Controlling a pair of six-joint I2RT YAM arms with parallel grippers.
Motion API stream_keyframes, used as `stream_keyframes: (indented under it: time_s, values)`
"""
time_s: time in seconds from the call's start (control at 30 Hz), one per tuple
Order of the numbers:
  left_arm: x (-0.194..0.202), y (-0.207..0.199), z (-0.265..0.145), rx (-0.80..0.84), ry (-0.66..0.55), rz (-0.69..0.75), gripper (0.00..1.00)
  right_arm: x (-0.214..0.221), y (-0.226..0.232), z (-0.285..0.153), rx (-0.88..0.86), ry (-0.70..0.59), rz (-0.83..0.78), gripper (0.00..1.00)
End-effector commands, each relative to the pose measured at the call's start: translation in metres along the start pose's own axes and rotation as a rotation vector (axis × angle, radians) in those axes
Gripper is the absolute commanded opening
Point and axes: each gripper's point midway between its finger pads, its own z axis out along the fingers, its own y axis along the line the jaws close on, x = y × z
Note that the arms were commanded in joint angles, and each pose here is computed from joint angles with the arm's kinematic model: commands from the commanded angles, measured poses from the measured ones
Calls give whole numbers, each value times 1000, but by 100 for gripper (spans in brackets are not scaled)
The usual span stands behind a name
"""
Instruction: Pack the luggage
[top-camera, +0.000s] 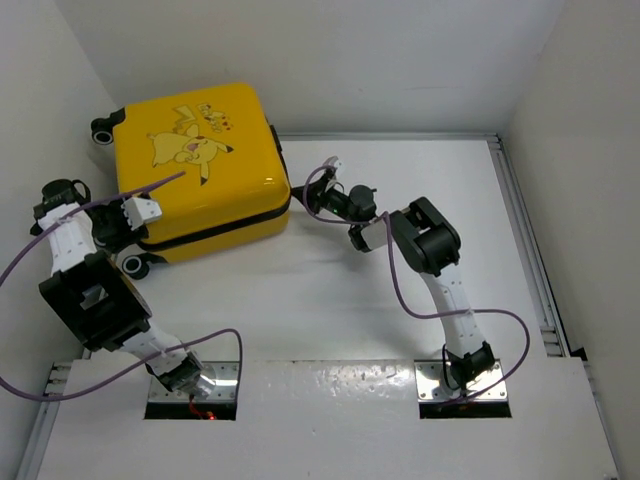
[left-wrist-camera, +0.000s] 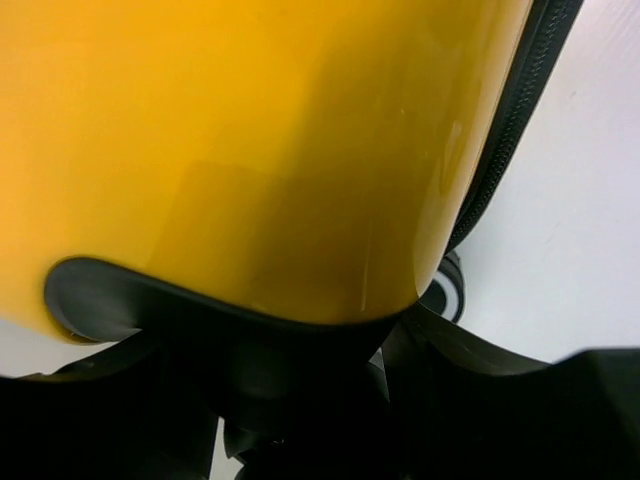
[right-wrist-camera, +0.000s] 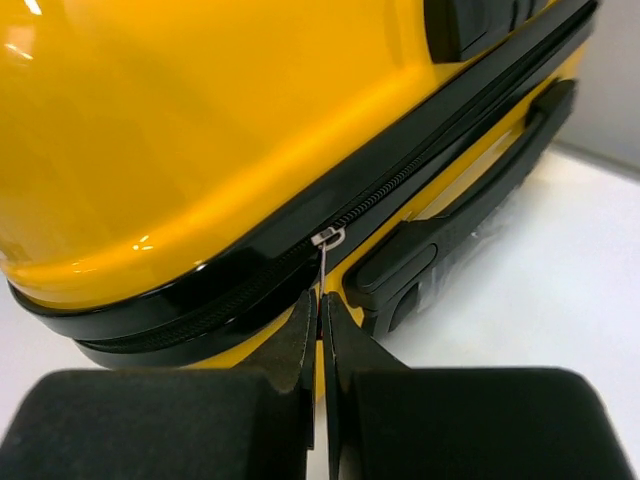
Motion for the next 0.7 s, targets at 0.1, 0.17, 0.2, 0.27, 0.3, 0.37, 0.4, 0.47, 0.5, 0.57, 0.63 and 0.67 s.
stream_keyframes:
  time_s: [0.1,0.17,0.2,0.27,0.3,0.37,0.4,0.47,0.5,0.57,0.63,0.67]
  values:
    - [-27,-113,21,409,-144,235,0,-67,70,-12,-253,-168,-115,0]
    - [-27,-111,19,405,-138,263,0,-71,71,-19,-252,-162,-114,0]
    - [-27,-113,19,404,-144,287,0,-83,74,-21,-255,-176,-122,0]
    - [-26,-119,19,418,-142,323,0,-75,75,-32,-254,-143,-100,0]
    - [-26,-117,18,413,-138,363,0,-83,79,-36,-257,-146,-102,0]
    - [-28,-124,20,427,-153,393,0,-80,80,-44,-254,-130,-85,0]
    - [-29,-124,20,427,-155,404,0,-84,85,-49,-261,-125,-79,0]
    - [-35,-123,23,422,-177,424,0,-87,89,-53,-266,-124,-76,0]
    - [-37,-122,24,423,-188,464,0,-90,88,-54,-265,-127,-80,0]
    - [-38,-129,26,441,-195,509,0,-91,80,-53,-243,-136,-92,0]
    - [-37,-132,27,450,-201,547,0,-91,64,-44,-205,-160,-126,0]
    - [-38,-131,27,449,-204,559,0,-90,60,-41,-192,-167,-128,0]
